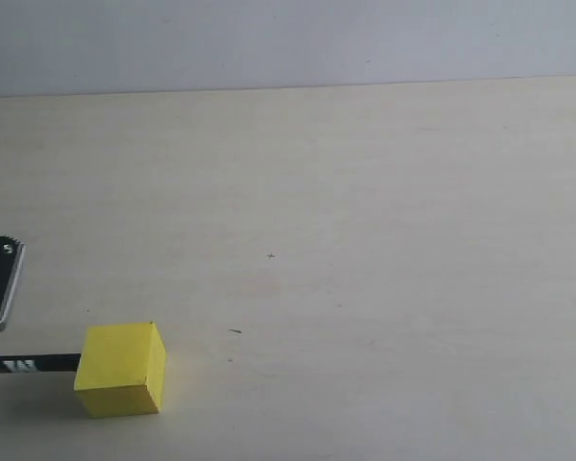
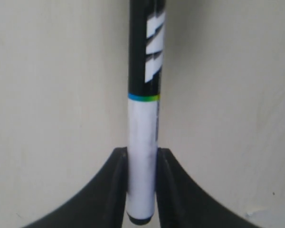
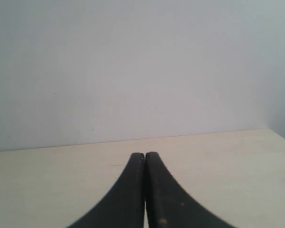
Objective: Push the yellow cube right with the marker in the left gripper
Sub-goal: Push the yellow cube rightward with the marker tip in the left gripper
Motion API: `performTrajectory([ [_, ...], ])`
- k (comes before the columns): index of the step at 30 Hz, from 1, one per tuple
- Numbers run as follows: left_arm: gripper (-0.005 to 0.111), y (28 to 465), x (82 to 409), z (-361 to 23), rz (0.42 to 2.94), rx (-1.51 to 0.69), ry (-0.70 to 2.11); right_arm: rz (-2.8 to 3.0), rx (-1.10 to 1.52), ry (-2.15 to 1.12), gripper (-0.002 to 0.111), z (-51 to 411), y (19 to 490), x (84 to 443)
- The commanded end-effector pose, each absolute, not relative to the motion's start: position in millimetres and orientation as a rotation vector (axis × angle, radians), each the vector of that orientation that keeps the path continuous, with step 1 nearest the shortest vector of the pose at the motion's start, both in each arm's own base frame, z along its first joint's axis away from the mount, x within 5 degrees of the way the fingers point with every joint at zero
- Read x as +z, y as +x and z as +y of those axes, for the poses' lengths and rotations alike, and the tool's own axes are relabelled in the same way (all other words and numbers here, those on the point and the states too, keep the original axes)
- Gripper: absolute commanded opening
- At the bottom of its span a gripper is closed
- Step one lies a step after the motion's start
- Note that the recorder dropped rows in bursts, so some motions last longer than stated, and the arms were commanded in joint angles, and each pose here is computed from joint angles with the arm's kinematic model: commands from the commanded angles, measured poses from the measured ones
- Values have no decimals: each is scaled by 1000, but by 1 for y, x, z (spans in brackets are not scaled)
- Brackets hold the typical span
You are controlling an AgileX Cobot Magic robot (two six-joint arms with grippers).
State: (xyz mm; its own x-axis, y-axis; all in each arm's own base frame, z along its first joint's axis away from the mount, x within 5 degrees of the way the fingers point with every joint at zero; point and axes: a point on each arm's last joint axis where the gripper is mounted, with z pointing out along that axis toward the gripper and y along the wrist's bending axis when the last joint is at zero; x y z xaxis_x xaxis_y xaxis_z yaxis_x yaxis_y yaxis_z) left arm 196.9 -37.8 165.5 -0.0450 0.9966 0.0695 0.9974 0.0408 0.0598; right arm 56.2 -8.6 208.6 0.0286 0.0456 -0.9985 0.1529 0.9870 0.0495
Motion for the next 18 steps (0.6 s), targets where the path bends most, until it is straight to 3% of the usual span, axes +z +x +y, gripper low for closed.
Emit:
performTrajectory([
  [1,0,196,171,-71,-2171,-126,-2333,1537,-86,162,0,-9,56,208],
  [11,0,194,165,-32,-2260,-176,-2083,1537,-86,162,0,-9,56,208],
  [18,0,196,165,-42,-2226,-202,-2180,1537,-86,162,0,-9,56,208],
])
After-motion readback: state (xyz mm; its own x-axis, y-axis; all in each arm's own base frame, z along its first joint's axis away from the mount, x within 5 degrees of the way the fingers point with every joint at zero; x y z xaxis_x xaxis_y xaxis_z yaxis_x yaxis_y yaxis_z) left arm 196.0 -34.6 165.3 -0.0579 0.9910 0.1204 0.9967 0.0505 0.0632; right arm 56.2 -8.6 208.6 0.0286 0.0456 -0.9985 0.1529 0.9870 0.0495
